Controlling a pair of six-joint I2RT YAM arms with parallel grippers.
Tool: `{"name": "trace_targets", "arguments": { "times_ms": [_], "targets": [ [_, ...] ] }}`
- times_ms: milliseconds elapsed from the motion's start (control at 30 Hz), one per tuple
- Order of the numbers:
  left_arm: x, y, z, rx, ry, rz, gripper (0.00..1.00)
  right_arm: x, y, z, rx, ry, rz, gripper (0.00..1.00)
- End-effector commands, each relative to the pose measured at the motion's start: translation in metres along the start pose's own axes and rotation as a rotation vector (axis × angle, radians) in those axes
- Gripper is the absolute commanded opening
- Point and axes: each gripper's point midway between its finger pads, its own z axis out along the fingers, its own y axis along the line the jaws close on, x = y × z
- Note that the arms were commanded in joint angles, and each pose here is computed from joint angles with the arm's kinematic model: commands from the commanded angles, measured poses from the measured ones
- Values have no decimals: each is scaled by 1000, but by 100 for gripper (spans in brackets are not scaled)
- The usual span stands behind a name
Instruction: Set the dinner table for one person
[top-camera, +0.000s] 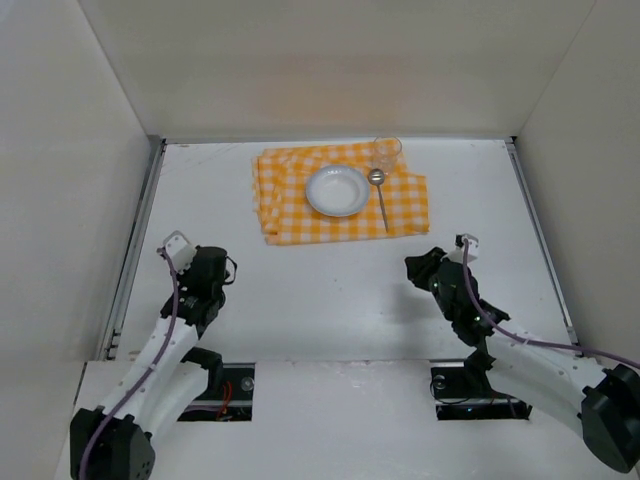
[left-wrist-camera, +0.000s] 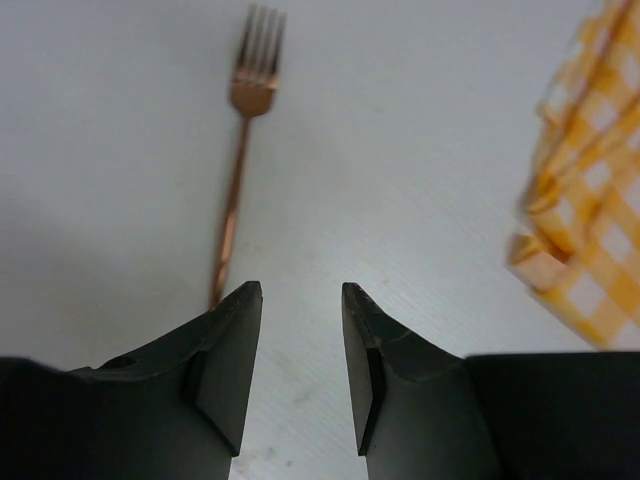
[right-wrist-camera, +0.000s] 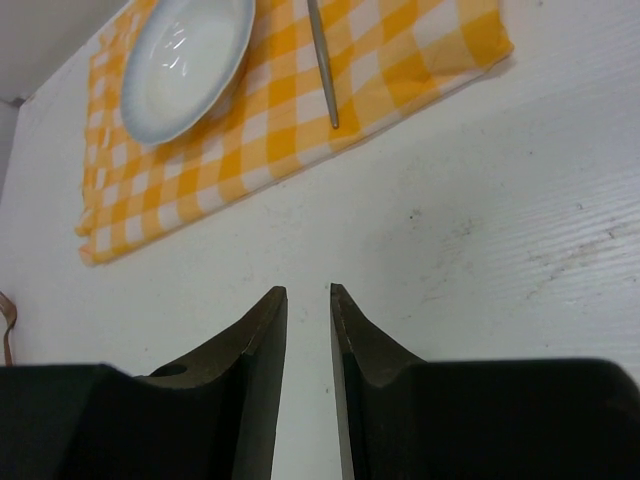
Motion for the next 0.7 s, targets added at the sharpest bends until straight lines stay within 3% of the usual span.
{"name": "trace_targets", "arguments": {
  "times_ms": [0,500,667],
  "targets": [
    [32,33,10,-100,140,-17,36,-29,27,1,-59,-88,23,30],
    [53,54,57,-214,205,-50,24,-25,41,-3,-104,-77,-2,33],
    [59,53,60,-205,238,-58,9,-28,41,-5,-108,-88,1,34]
  ]
}}
